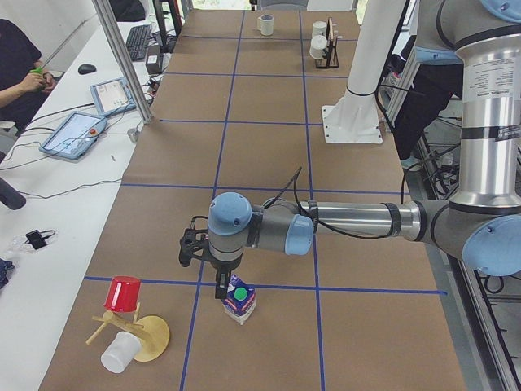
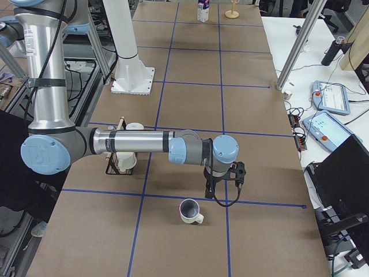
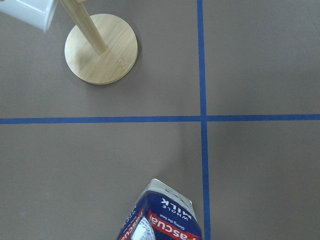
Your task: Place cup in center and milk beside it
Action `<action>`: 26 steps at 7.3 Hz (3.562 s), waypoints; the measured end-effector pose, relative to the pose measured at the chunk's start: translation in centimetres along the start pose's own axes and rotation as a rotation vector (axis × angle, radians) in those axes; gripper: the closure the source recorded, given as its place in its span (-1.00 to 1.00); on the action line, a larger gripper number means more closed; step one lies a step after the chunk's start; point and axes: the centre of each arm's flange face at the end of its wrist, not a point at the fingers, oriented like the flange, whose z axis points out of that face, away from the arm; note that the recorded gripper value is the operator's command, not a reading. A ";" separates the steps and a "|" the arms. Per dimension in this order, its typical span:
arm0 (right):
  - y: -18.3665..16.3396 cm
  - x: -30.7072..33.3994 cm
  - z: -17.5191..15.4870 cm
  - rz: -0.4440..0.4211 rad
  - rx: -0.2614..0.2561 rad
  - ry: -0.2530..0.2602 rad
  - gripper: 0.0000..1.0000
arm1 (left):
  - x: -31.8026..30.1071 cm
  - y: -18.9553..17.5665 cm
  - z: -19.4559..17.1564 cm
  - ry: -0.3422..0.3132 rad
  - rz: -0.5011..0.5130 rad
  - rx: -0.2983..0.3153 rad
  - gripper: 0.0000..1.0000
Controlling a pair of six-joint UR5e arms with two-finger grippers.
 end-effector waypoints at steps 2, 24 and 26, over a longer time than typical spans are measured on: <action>0.0 -0.1 0.0 -0.001 -0.001 -0.010 -1.00 | 0.0 0.0 0.0 0.000 0.000 0.000 -0.96; 6.2 10.6 8.2 -0.102 0.034 0.075 -1.00 | 0.0 0.4 0.4 0.054 0.024 0.020 -0.96; 6.5 11.2 8.8 -0.098 0.025 0.049 -1.00 | 0.2 0.2 0.3 0.060 0.026 0.024 -0.96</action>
